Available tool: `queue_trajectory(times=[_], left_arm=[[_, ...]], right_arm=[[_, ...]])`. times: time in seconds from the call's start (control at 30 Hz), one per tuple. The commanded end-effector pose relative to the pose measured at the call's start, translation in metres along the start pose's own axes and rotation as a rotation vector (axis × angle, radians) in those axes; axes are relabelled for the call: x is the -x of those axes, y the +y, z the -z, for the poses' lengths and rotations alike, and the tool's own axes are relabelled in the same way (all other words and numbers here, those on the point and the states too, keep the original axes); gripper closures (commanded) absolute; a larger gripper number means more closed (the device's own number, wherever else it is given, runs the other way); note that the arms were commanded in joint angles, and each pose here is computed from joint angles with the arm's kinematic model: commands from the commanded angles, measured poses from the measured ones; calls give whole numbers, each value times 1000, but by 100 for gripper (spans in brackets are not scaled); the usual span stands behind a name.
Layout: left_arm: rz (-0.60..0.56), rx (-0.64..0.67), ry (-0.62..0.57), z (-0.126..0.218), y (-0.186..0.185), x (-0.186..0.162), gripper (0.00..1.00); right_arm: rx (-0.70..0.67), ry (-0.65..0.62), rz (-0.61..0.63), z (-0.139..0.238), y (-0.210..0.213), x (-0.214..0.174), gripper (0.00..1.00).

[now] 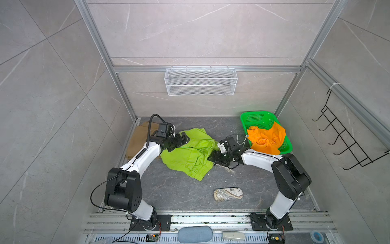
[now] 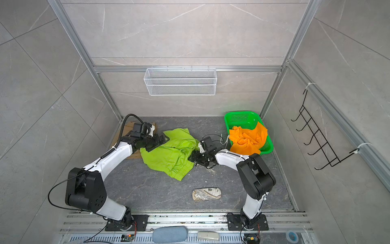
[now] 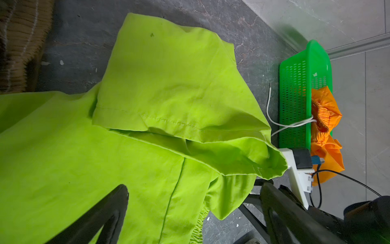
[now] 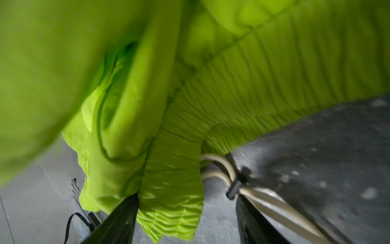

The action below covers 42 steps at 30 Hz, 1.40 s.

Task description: Fold and stack the shorts

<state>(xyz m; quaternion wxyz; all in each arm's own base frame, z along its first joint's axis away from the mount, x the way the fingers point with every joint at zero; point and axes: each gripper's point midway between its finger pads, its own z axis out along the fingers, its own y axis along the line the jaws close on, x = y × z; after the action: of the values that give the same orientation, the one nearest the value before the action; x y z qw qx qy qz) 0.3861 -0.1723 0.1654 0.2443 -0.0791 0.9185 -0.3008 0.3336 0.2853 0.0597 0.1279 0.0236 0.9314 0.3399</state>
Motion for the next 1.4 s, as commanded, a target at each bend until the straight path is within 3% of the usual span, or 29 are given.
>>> queue_trajectory(times=[0.0, 0.13, 0.23, 0.33, 0.47, 0.6, 0.7, 0.8, 0.87, 0.93, 1.1, 1.23, 1.37], left_arm=[[0, -47, 1, -4, -13, 0, 0], [-2, -47, 13, -6, -15, -5, 0], [4, -48, 27, -9, -15, -9, 0], [4, -46, 34, -9, -15, -12, 0], [2, -43, 33, -8, -15, -12, 0], [-3, -55, 22, -4, -21, -7, 0], [-16, -75, 9, 1, -31, 1, 0], [-25, -93, -19, 11, -40, 13, 0], [-1, -114, -46, 18, -41, 23, 0], [35, -142, -74, 26, -38, 32, 0], [97, -133, -120, 40, -16, 40, 0], [113, -119, -115, 43, -4, 34, 0], [124, -119, -75, 32, 2, 25, 0]], right_arm=[[49, -36, -31, -11, 5, 12, 40], [76, -48, -39, -16, 10, 18, 58], [66, -43, -41, -18, 9, 19, 84], [46, -76, -48, -6, 4, 31, 100], [-7, -136, -82, 29, -9, 61, 100], [-82, -276, -80, 106, -16, 115, 100], [-126, -404, 13, 174, 14, 155, 100], [-108, -479, 118, 210, 66, 172, 100], [-104, -467, 218, 202, 104, 164, 100], [-107, -395, 298, 170, 130, 146, 100], [-141, -159, 288, 67, 117, 93, 100], [-167, -40, 283, 35, 98, 63, 78], [-173, -73, 310, 56, 94, 61, 55]])
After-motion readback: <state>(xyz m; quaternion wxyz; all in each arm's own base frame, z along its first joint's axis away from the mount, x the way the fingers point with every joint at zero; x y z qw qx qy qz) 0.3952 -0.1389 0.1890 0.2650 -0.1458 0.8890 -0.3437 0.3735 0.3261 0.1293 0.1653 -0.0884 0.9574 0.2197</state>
